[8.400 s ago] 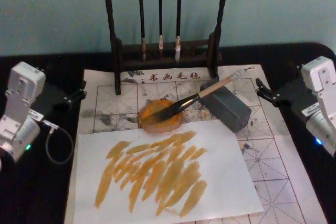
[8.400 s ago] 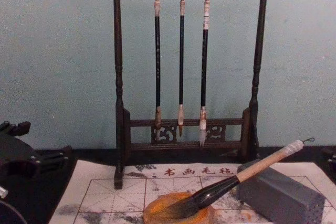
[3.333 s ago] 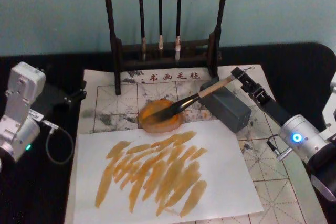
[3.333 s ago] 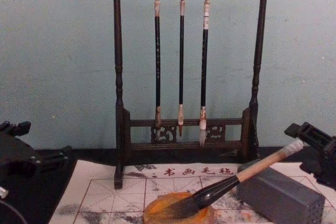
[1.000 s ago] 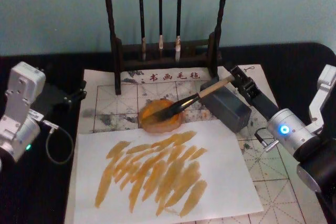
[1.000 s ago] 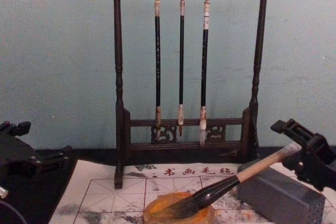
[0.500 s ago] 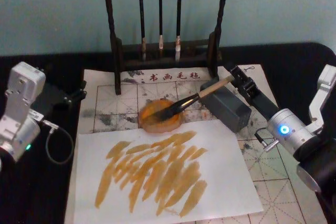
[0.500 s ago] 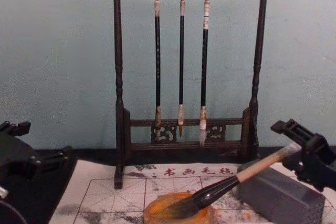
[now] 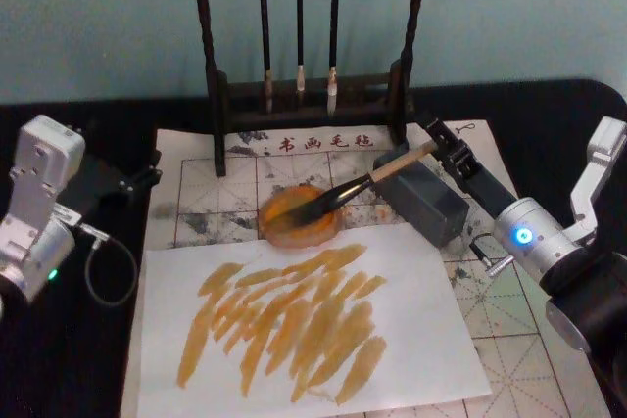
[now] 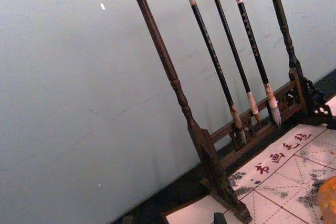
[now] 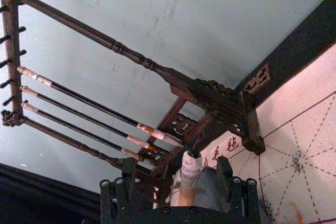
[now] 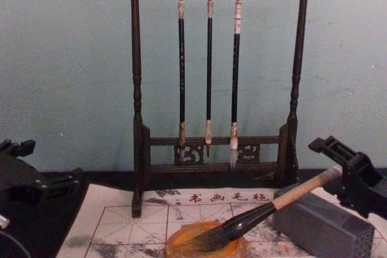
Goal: Pick up the brush from the inkstone, write on the paper, then place the brush back to its original position.
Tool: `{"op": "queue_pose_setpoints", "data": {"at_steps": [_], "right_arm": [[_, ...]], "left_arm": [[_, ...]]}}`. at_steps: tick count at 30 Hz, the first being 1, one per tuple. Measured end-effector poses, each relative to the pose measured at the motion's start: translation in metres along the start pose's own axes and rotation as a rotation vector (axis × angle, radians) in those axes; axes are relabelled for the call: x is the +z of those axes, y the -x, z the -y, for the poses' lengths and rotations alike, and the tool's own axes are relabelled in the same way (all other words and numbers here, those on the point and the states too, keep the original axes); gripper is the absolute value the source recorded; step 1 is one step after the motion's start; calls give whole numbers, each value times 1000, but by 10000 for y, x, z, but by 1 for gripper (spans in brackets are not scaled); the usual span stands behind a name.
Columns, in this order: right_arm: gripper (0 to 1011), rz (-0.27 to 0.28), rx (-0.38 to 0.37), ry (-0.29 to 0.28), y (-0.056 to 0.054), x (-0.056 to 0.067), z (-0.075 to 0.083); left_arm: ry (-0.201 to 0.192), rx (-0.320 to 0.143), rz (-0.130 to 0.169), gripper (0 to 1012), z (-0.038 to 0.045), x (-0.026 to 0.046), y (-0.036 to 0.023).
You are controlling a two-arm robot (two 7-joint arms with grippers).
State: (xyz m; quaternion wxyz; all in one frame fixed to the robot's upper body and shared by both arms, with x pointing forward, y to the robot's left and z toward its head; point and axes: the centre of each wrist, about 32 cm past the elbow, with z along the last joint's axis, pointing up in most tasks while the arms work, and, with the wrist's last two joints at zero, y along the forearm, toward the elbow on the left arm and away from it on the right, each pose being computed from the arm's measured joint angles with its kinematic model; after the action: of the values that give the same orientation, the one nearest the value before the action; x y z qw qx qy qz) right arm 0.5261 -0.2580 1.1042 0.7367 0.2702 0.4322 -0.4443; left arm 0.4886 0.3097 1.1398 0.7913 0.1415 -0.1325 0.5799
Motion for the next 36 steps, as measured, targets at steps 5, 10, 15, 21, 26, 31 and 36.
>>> {"op": "queue_pose_setpoints", "data": {"at_steps": [5, 10, 15, 21, 26, 31, 36], "right_arm": [[1000, -3, 0, -6, -4, 0, -7], [1000, -3, 0, -6, -4, 1, -7], [1000, -4, 1, -6, -4, 2, -7], [1000, -4, 1, -5, -5, 3, -6], [1000, -4, 1, -5, -5, 3, -5], [957, -4, 1, -5, -4, 3, -4], [843, -4, 1, -4, -5, 2, -3]], "left_arm": [[0, 0, 0, 1001, 0, 0, 0], [0, 0, 0, 1001, 0, 0, 0], [0, 0, 0, 1001, 0, 0, 0], [0, 0, 0, 1001, 0, 0, 0], [0, 0, 0, 1001, 0, 0, 0], [0, 0, 0, 1001, 0, 0, 0], [0, 0, 0, 1001, 0, 0, 0]]}}
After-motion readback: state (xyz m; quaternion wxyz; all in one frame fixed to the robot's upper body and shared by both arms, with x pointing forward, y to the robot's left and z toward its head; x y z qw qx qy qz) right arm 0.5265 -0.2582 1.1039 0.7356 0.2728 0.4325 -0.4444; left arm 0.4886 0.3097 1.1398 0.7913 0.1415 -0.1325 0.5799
